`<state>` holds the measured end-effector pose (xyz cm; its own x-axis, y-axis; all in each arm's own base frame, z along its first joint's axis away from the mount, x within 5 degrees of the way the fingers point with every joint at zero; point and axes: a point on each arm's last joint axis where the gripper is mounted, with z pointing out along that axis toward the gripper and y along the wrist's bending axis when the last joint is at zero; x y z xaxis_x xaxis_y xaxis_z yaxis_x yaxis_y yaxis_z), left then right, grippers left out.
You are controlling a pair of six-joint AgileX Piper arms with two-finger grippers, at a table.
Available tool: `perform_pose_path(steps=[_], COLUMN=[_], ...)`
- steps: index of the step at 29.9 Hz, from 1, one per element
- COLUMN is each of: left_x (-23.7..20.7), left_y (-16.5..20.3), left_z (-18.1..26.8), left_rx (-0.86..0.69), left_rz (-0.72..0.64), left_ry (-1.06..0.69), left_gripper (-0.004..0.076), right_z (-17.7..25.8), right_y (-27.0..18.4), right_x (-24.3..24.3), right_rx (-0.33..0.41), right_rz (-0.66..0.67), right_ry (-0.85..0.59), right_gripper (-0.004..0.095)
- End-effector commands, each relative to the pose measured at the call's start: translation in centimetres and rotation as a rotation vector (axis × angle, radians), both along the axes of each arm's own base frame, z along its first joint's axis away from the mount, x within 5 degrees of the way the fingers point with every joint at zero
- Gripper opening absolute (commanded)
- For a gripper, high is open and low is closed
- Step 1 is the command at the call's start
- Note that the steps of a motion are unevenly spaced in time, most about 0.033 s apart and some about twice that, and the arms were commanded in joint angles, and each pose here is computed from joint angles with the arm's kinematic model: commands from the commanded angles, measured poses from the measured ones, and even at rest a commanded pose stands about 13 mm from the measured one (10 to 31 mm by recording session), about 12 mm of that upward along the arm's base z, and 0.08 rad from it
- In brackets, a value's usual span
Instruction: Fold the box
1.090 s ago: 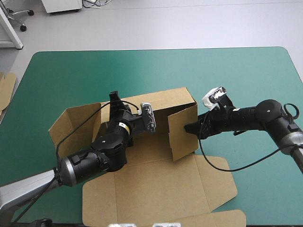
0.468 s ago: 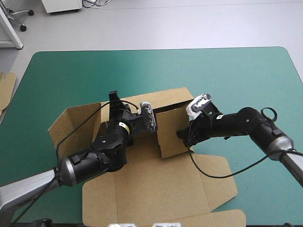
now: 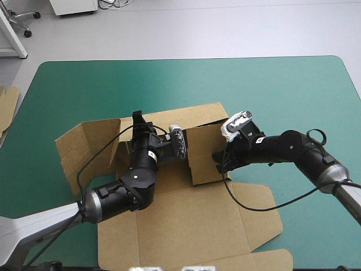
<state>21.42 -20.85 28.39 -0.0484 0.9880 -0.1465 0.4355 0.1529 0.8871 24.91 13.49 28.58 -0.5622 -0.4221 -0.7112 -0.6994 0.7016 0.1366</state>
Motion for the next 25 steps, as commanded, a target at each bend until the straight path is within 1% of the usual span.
perform_pose_path(steps=[1,8,12,17,20,25], left_x=[-0.7,-0.3,-0.2,0.0,0.1,-0.1], left_y=[-0.4,-0.5,-0.6,-0.6,-0.4,-0.1], left_z=[-0.7,0.0,0.3,0.7,1.7,2.6], left_rx=[-0.115,-0.138,-0.131,-0.134,-0.134,-0.161], left_rz=[0.008,-0.004,-0.011,-0.012,-0.017,-0.026], left_ry=[0.06,-0.017,-0.06,-0.108,-0.189,-0.212], left_gripper=[-0.0014,-0.0014,-0.0014,-0.0014,-0.0014,-0.0014], right_z=[1.5,1.8,2.0,2.2,2.4,2.8], right_y=[-0.2,-0.3,-0.5,-0.6,-0.6,-0.6], right_x=[0.1,0.4,0.8,0.9,1.1,1.2], right_rx=[0.014,0.024,0.01,0.028,0.043,0.084], right_rz=[-0.024,-0.054,-0.077,-0.108,-0.134,-0.162], right_ry=[-0.078,-0.11,-0.165,-0.167,-0.189,-0.201], right_gripper=[0.0485,0.0489,0.0489,0.0491,0.0491,0.0491])
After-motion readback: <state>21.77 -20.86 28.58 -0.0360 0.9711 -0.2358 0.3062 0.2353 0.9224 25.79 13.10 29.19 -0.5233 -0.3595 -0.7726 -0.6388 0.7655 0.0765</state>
